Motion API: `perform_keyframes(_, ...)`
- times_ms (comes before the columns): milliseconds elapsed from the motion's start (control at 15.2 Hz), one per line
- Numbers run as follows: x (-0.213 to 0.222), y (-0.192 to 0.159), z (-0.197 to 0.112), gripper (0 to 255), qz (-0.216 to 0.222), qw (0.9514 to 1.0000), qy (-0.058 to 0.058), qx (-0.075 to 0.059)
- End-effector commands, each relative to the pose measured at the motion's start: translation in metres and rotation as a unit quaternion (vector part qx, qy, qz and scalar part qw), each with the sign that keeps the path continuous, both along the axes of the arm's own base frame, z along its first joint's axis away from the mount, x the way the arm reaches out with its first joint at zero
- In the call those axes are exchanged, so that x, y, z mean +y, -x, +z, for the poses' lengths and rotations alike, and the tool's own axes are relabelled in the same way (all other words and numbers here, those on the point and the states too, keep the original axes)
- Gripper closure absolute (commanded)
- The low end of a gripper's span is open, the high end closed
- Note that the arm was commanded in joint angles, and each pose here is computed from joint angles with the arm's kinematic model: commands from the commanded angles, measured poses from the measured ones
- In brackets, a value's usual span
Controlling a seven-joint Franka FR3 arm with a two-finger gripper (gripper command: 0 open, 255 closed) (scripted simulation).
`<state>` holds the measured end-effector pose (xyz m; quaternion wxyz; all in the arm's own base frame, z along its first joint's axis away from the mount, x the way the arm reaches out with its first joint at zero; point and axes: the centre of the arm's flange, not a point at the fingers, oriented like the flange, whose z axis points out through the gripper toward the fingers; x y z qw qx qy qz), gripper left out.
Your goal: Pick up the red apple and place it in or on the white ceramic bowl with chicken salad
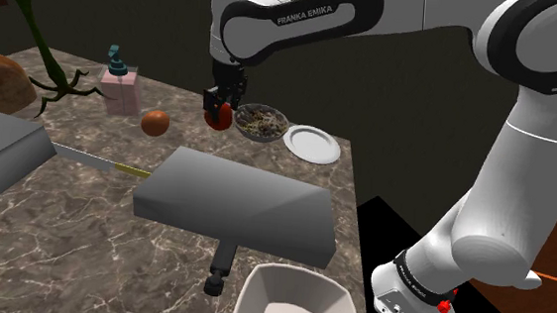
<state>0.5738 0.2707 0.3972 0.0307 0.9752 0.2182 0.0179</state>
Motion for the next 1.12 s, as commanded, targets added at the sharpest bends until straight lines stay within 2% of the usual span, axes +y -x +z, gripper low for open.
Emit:
perform_keyframes(0, 0.0, -0.001, 0.012, 255, 0.0, 1.0, 0.0, 0.0)
perform_keyframes(1056, 0.0, -0.001, 0.094, 255, 0.0, 1.0, 0.0, 0.0)
